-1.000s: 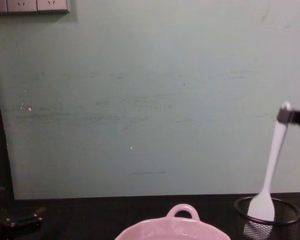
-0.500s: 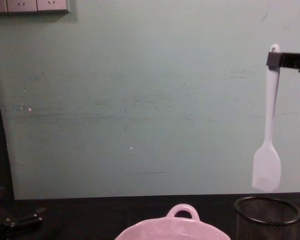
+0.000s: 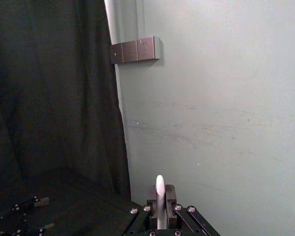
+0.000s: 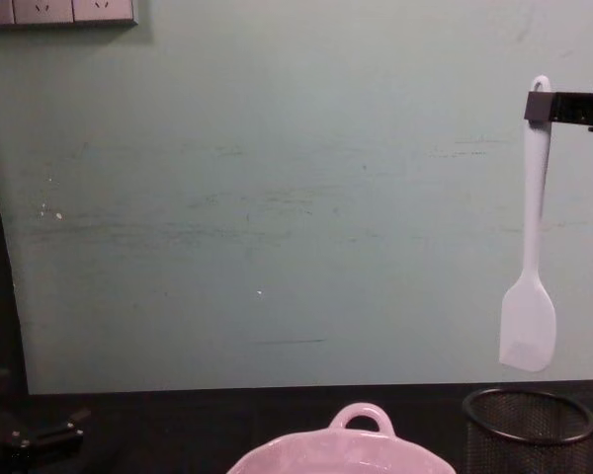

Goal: Use the one hand to pick up the spoon and stir the clear water in the bowl.

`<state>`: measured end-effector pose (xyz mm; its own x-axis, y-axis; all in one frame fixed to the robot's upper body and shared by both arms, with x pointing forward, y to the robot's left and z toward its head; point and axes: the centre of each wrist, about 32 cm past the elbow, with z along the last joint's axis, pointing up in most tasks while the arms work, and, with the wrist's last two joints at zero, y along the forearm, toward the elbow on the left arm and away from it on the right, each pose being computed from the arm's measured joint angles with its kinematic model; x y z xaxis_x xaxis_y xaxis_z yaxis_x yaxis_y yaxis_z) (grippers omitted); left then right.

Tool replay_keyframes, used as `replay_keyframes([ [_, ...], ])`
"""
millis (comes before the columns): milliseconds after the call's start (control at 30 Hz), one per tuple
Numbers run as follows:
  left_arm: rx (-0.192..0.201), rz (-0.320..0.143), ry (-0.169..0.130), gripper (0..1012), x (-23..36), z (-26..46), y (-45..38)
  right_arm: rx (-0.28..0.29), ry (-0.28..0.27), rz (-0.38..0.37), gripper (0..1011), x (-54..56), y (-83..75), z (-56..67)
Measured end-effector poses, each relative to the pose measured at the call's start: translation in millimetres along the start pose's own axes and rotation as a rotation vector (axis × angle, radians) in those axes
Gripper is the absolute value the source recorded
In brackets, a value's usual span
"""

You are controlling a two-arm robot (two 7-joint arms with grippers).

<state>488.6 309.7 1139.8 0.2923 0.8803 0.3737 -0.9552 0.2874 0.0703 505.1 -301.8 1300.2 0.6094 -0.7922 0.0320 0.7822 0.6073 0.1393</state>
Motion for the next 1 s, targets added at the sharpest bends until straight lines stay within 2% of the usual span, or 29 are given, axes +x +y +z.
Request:
replay_keyframes([
  [600,0.0,0.0,0.0,1011,0.0,0.0,0.0,-0.001,0.002,0.001,109,-0.4,0.2,-1.6],
  [1000,0.0,0.0,0.0,1011,0.0,0.0,0.0,0.02,-0.004,0.136,109,-29.7,29.0,-17.7],
])
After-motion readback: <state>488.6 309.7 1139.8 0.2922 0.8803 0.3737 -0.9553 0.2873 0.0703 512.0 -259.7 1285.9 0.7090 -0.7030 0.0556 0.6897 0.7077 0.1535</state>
